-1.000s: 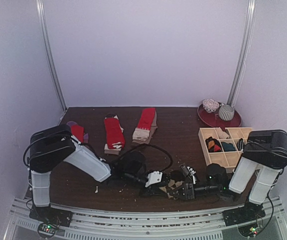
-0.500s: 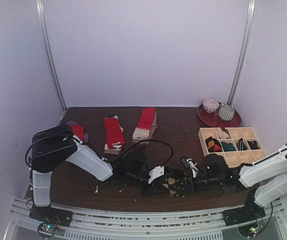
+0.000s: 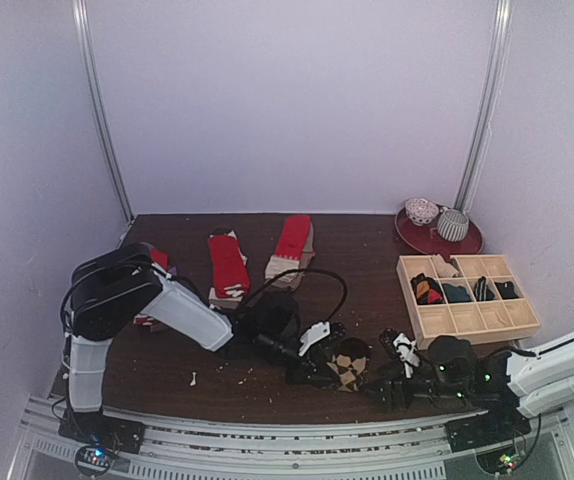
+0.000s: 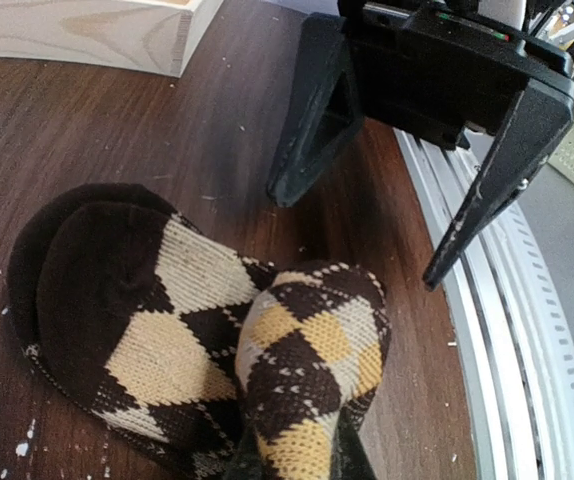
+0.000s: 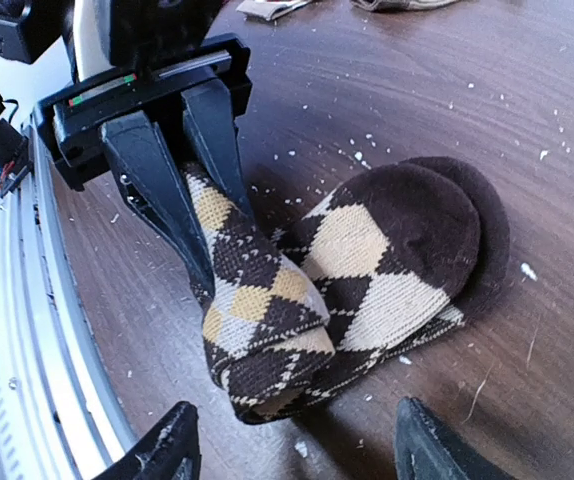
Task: Roll the socks
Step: Roll a pair of socks at the center of the board.
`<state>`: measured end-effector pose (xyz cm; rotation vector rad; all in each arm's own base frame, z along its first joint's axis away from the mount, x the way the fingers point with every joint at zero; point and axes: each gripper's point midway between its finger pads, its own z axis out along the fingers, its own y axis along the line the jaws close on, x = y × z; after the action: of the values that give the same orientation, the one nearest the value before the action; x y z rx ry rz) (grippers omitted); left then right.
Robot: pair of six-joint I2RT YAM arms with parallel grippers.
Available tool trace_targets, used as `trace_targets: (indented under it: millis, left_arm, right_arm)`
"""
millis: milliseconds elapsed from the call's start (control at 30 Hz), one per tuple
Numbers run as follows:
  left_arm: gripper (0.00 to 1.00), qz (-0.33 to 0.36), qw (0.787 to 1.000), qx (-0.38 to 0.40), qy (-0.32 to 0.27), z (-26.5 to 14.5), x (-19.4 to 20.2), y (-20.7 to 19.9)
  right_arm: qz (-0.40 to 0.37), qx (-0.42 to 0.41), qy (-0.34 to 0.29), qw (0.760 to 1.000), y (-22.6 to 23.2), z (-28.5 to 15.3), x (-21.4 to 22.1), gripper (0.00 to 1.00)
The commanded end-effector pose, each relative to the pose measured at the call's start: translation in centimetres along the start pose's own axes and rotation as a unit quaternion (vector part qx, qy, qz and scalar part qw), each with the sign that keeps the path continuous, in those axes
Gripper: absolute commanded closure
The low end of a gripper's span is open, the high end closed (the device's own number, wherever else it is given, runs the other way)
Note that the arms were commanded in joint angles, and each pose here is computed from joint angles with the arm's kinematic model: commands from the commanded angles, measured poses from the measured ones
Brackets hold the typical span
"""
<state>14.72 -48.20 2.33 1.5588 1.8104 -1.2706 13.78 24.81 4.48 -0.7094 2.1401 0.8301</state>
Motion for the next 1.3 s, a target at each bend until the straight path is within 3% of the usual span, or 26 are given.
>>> trace_targets:
  millis: [0,167,700,833,1000,1033,1167,1267]
  left_arm:
    - [1.0,-0.155,0.962,-0.057,0.22,-1.0,15.1,1.6]
    - [1.0,-0.152,0.96,-0.057,0.227,-0.9,15.3,1.9]
    - [1.0,-0.142,0.961,-0.063,0.231,-0.7,15.1,2.8]
    - [1.0,-0.142,0.96,-0.064,0.231,-0.6,15.1,2.9]
    - [1.0,-0.131,0.964,-0.072,0.221,-0.7,14.4,3.2]
    - [0.97,-0.126,0.965,-0.078,0.214,-0.9,13.9,3.3]
    - [0.58,-0.098,0.973,-0.118,0.17,-1.7,10.7,4.7]
    - [0.55,-0.065,0.978,-0.149,0.128,-2.6,7.2,5.8]
  right_arm:
    - [-0.065,0.011,-0.072,0.995,0.4,0.0,-3.2,0.31]
    - [-0.088,0.0,-0.087,0.992,1.1,0.0,-4.3,0.29]
    - [-0.067,-0.044,-0.027,0.996,2.5,3.2,-1.9,0.3]
    - [-0.059,-0.055,-0.017,0.997,2.9,3.7,-1.6,0.37]
    - [-0.042,-0.051,0.012,0.998,2.5,4.2,-0.3,0.6]
    - [-0.035,-0.048,0.022,0.998,2.2,4.3,0.3,0.64]
    - [0.008,-0.038,0.043,0.998,1.2,3.8,2.0,0.71]
    - [0.042,-0.031,0.053,0.997,0.7,3.2,2.9,0.72]
